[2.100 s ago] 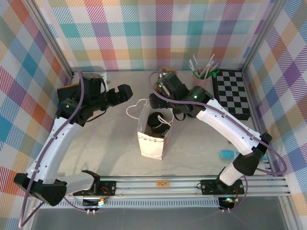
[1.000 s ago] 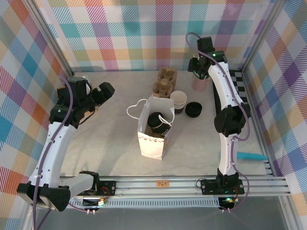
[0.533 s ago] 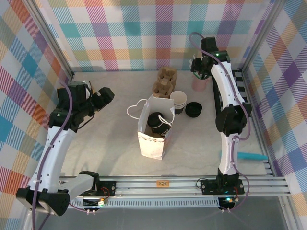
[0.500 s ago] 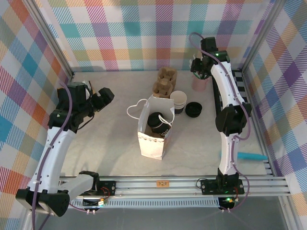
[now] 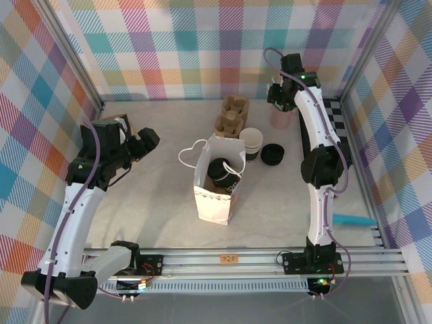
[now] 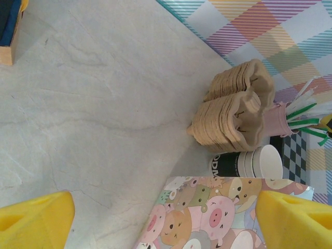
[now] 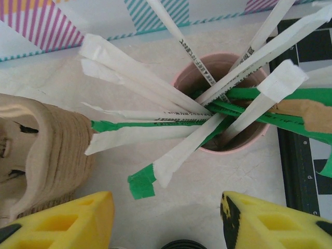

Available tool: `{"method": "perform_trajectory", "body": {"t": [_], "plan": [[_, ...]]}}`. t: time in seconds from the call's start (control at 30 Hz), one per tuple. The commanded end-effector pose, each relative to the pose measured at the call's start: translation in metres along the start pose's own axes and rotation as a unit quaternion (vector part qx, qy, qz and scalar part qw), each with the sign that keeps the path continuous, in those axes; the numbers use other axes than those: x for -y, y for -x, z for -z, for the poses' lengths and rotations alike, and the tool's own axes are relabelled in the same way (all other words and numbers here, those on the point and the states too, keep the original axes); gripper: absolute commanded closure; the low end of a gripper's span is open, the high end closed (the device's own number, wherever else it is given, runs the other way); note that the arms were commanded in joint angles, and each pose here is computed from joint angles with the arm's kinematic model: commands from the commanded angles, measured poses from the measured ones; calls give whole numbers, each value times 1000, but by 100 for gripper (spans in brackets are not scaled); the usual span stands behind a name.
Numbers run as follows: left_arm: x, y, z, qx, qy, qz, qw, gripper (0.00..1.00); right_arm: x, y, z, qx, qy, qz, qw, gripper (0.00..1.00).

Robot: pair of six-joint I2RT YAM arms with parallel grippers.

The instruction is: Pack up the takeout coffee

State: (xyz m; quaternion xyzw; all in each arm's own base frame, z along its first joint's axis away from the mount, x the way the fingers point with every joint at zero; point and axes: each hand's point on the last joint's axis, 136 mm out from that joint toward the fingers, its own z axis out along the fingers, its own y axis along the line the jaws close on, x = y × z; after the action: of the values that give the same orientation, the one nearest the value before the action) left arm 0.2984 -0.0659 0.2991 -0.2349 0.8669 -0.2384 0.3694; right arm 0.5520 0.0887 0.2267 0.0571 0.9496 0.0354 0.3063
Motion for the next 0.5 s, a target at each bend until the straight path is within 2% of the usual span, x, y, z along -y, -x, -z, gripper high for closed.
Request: {"method": "perform_trajectory", "body": {"t": [0.0, 0.47], "plan": [[-9, -3, 4, 1, 12, -3, 1000, 10, 7, 4, 8, 6, -7, -3, 1000, 45], [-10, -5, 3, -3, 13, -4, 1000, 10, 22, 7, 14, 18, -28, -9, 999, 47]]}}
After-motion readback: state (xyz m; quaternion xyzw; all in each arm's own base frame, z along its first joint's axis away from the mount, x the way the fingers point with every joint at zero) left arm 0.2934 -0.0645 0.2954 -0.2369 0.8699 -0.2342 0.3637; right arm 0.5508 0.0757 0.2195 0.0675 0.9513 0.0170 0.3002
